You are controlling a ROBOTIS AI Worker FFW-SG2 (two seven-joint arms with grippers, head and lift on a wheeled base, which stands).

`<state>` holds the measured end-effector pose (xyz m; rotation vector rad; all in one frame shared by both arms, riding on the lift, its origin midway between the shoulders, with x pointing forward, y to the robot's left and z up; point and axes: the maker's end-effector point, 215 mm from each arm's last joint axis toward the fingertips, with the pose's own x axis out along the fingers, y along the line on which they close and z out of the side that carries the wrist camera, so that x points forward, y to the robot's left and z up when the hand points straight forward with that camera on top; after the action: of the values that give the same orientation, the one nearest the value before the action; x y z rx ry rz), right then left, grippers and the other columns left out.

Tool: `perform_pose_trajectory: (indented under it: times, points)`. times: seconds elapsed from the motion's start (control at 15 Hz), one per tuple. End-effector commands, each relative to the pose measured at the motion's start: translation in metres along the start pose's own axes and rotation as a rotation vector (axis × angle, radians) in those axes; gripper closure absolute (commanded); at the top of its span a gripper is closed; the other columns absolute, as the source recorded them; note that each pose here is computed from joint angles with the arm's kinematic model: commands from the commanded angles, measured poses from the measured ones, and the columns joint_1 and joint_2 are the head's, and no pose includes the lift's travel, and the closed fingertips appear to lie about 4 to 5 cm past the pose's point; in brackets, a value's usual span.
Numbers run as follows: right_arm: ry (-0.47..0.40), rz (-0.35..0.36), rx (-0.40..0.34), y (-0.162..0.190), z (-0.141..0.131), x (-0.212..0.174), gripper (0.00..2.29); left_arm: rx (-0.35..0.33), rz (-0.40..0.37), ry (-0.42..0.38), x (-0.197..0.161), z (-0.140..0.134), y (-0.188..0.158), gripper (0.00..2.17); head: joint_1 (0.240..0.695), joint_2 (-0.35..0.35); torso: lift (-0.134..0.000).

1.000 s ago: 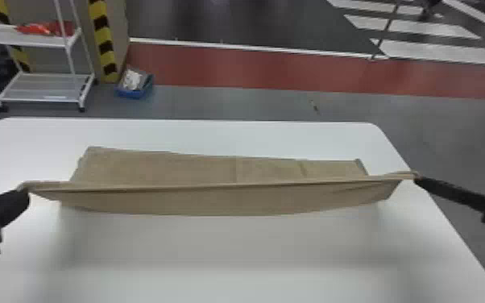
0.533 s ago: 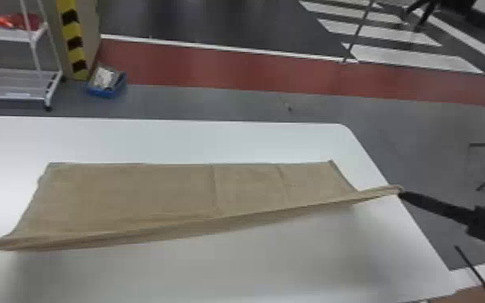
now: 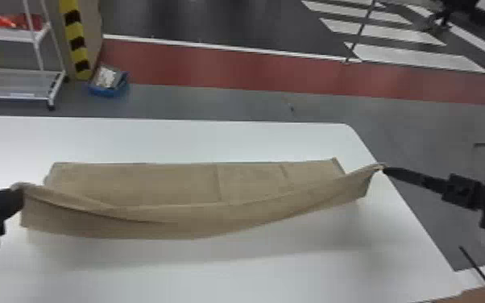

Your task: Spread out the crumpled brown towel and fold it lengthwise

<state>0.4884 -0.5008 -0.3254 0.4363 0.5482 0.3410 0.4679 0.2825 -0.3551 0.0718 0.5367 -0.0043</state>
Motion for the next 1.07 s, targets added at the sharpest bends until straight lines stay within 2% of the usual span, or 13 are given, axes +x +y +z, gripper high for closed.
perform_pose_trajectory:
  times: [0.0,0.13,0.27,0.47,0.73,1.0]
  points:
    - [0.006,0.007,0.015,-0.009,0.017,0.021,1.27,0.020,-0.006,0.018,0.033,0.018,-0.011,1.36,0.695,-0.248,-0.124]
    - [-0.010,0.002,-0.017,-0.020,0.033,0.040,1.27,0.043,0.020,0.056,0.066,0.020,-0.010,1.36,0.695,-0.248,-0.124]
    - [-0.013,-0.012,-0.049,-0.027,0.047,0.058,1.27,0.041,0.027,0.102,0.089,0.011,-0.006,1.36,0.695,-0.243,-0.124]
    - [-0.010,-0.040,-0.101,-0.032,0.055,0.085,1.27,0.027,0.048,0.095,0.105,0.017,0.008,1.36,0.695,-0.231,-0.124]
    - [0.041,-0.081,-0.148,-0.036,0.043,0.114,1.27,0.019,0.055,0.092,0.117,0.026,0.020,1.36,0.695,-0.199,-0.124]
    - [0.057,-0.115,-0.193,-0.039,0.037,0.126,1.26,0.026,0.029,0.081,0.131,0.033,0.009,1.36,0.695,-0.174,-0.124]
